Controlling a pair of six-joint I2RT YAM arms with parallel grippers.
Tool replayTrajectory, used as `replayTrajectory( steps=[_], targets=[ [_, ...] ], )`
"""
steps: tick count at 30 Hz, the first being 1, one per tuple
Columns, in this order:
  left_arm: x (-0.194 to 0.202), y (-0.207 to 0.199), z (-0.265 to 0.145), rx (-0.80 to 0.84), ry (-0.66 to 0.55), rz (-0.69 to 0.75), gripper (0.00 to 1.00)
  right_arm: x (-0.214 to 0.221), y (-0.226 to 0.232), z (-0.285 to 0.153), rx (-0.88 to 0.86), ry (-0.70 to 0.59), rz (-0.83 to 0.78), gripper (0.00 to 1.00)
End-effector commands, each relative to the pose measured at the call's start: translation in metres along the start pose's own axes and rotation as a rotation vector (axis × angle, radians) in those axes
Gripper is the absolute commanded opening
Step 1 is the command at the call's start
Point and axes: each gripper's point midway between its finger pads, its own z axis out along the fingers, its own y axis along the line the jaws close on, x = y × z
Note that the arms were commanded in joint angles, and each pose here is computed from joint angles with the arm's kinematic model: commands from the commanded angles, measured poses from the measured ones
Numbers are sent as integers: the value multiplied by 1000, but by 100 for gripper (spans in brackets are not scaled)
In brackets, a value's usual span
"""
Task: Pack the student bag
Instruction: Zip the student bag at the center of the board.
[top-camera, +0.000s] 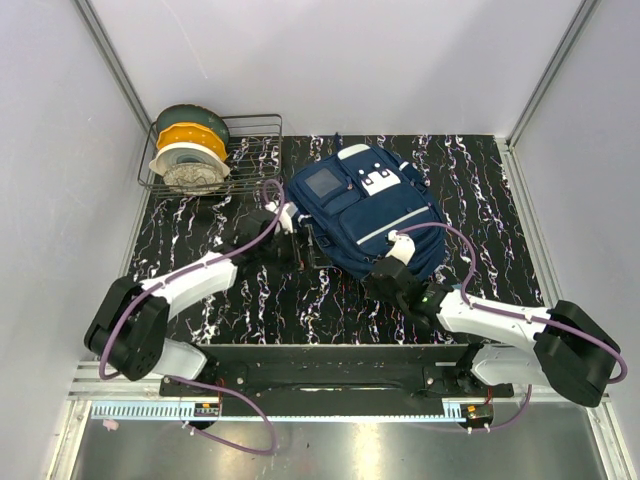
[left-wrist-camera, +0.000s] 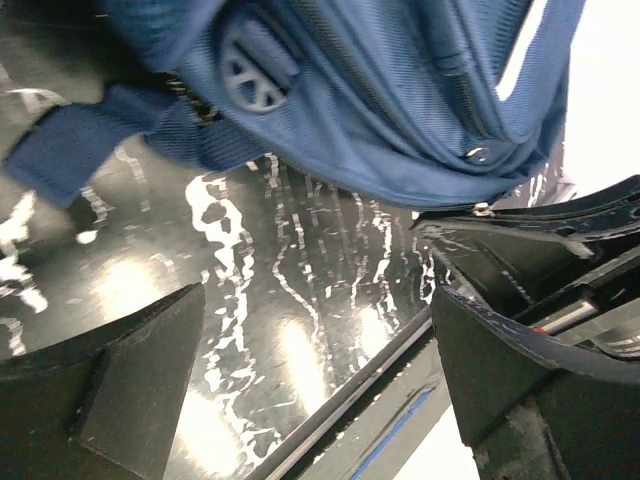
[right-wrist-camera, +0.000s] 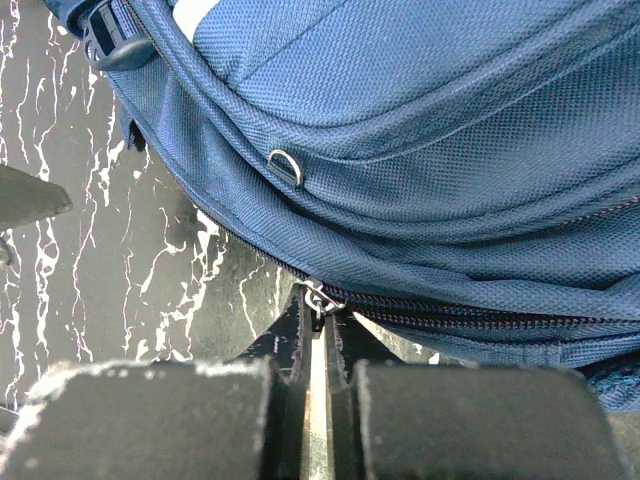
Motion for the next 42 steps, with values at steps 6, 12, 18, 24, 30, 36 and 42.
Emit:
replayTrajectory(
  steps=[6, 12, 18, 24, 30, 36, 42],
  targets=[
    [-23, -60, 43, 209, -46, -115, 99, -33, 36, -7, -110, -79, 43, 0],
    [-25, -57, 61, 225, -61, -225, 93, -31, 27, -11, -99, -87, 57, 0],
    [-34, -60, 76, 240, -57, -239, 77, -32, 23, -16, -111, -105, 67, 0],
    [-38, -55, 77, 210, -68, -207, 32, -29, 18, -19, -99, -98, 50, 0],
    [-56, -42, 70, 113, -80, -73, 0, -34, 5, -23, -57, -136, 78, 0],
    [-72, -18, 55, -40, -33, 143, 0, -36, -21, -31, 38, -169, 61, 0],
    [-90, 18, 35, -88, -47, 104, 0, -31, -45, -34, 136, -154, -10, 0]
  ],
)
